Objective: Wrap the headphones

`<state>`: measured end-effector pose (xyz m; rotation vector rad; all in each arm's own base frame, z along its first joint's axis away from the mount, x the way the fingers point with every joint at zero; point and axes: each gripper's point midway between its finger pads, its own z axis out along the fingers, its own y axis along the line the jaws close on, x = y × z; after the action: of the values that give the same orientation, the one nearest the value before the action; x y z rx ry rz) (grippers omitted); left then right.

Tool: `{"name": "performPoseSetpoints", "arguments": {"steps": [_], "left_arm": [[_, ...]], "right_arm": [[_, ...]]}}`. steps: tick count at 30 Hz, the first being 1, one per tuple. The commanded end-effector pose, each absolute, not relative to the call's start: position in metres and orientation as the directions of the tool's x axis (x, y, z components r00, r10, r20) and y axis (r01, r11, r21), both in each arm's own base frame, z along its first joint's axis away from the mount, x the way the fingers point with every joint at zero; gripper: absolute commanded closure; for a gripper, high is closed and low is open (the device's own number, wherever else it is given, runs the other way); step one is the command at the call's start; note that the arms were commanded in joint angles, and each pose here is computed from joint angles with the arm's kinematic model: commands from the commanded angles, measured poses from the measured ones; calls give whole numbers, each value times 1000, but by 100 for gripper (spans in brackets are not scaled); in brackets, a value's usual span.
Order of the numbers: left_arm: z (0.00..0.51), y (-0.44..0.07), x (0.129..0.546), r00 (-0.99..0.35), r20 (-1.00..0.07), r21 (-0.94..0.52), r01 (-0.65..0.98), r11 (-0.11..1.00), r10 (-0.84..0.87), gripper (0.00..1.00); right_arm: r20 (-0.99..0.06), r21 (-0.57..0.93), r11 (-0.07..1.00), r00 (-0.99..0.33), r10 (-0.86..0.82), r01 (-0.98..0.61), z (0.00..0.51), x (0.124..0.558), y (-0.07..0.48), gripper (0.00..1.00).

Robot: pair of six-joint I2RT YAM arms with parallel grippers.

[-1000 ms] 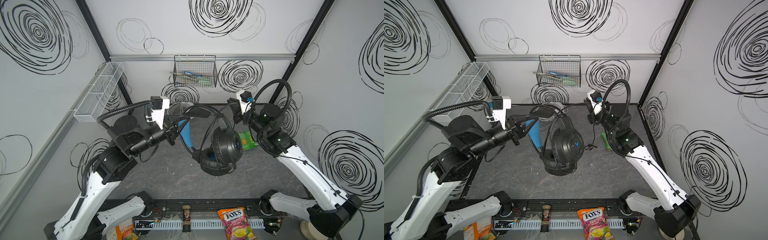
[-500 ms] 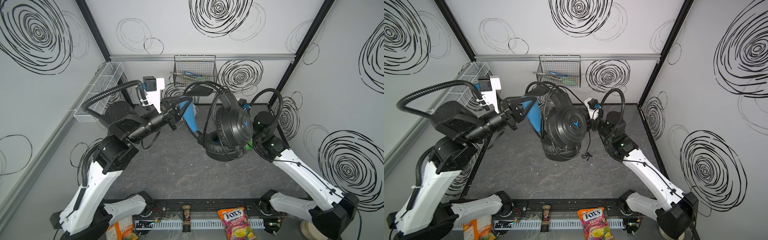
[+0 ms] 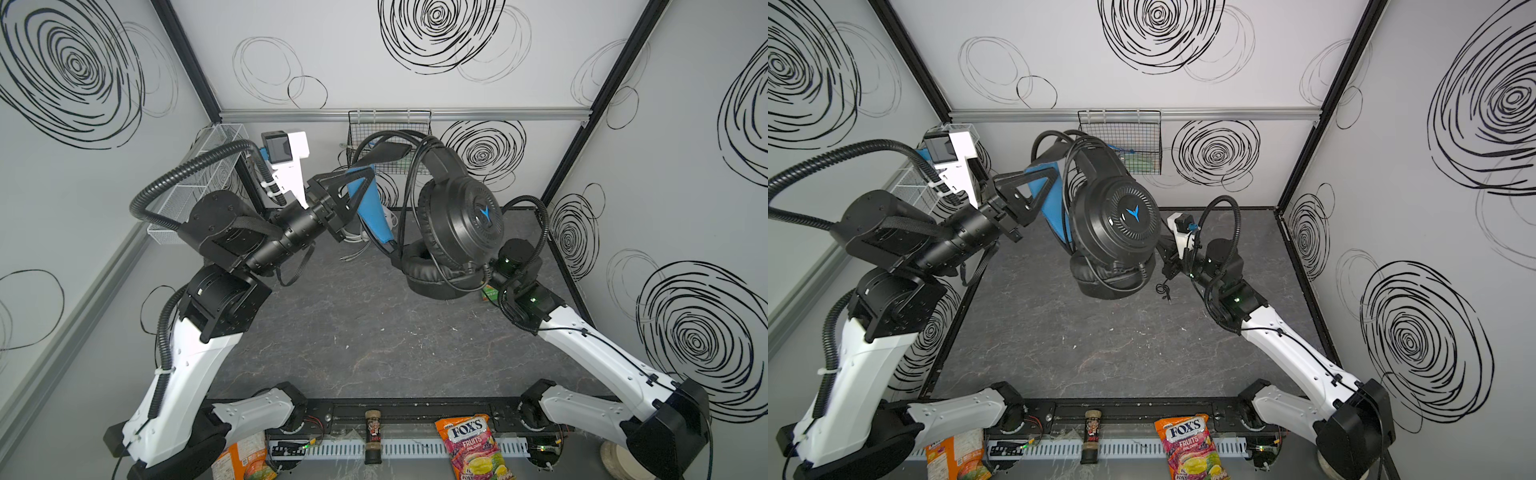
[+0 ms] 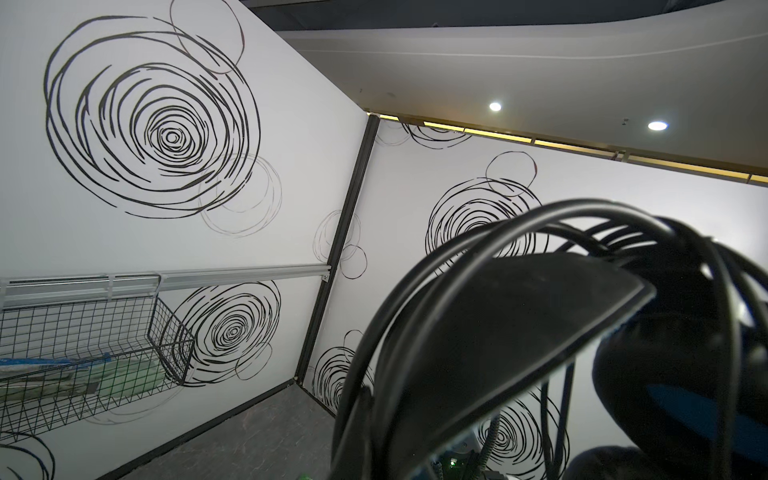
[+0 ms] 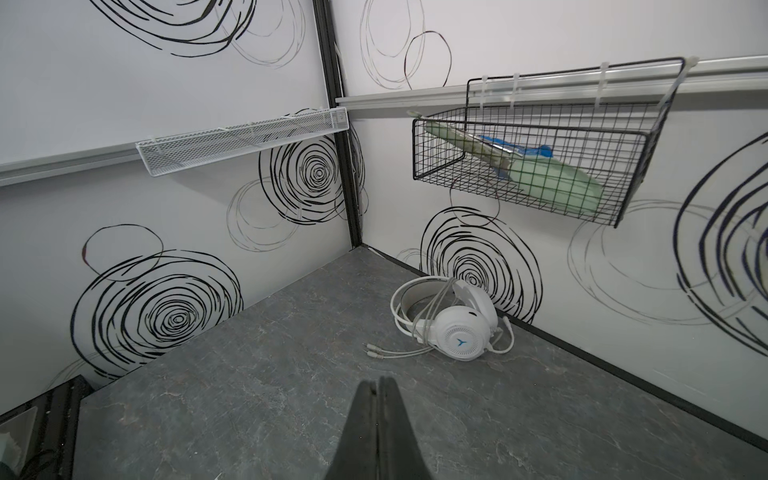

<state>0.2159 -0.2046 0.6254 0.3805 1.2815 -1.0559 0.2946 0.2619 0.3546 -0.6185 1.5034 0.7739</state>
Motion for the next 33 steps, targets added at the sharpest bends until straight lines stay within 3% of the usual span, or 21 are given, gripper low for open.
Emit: {"name": "performPoseSetpoints", "arguments": {"steps": [1, 10, 18, 26, 33], "left_arm": [[679, -182, 194, 37, -825, -282, 838, 468, -564, 100], [676, -155, 218, 69, -794, -370, 733, 571, -603, 100], [631, -90, 270, 71, -771, -567, 376, 733, -633, 100], [598, -54, 287, 89, -735, -649, 192, 736, -672, 100], [585, -43, 297, 110, -755, -638, 104, 763, -647, 100]], "right_arm": [[-989, 145, 578, -107, 100, -803, 354, 283, 269, 94], [-987, 153, 545, -150, 52, -824, 333, 268, 276, 100], [-990, 66, 513, -119, -71, -856, 321, 237, 289, 100], [-971, -41, 430, -65, -229, -902, 298, 190, 311, 100], [-925, -186, 301, 63, -375, -935, 285, 147, 336, 100]]}}
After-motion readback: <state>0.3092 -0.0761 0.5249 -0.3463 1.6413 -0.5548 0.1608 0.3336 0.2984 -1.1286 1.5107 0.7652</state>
